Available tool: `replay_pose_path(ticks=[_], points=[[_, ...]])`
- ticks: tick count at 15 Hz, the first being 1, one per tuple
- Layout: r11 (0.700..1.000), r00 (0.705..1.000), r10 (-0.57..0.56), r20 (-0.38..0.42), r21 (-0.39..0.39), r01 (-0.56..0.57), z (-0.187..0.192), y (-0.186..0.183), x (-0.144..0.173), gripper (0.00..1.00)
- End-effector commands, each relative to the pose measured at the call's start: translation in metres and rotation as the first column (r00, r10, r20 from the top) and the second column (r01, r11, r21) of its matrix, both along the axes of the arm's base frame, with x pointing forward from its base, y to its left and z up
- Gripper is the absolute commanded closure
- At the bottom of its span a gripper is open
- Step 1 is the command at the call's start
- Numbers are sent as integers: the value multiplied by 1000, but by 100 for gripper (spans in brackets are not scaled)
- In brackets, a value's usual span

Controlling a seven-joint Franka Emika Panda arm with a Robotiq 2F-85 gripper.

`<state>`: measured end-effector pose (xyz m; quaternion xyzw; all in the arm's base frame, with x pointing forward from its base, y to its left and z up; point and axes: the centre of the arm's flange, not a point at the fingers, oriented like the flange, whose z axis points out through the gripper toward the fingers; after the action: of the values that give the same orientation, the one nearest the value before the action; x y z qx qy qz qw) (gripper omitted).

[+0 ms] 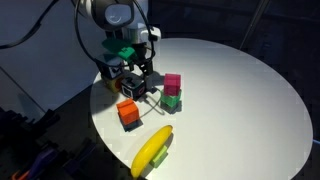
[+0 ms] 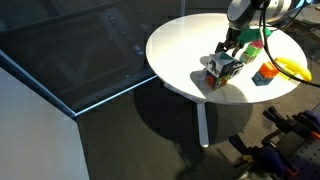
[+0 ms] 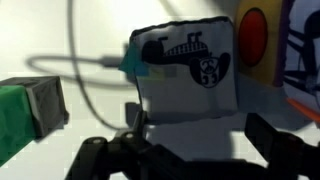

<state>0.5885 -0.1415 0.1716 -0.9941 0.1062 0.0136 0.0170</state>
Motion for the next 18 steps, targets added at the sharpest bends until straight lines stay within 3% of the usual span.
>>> replay_pose_path(ticks=[1, 9, 10, 11, 14, 18], points=[[999, 999, 36, -5, -16, -36, -1, -2, -4, 0], [996, 997, 72, -19, -43, -73, -2, -7, -11, 0], [996, 997, 71, -23, -48, -72, -3, -8, -12, 25], [996, 997, 73, -27, -50, -75, -3, -8, -12, 27], [996, 997, 73, -31, -57, -75, -3, -9, -12, 52], [996, 997, 66, -36, -62, -68, 2, -10, -9, 77]])
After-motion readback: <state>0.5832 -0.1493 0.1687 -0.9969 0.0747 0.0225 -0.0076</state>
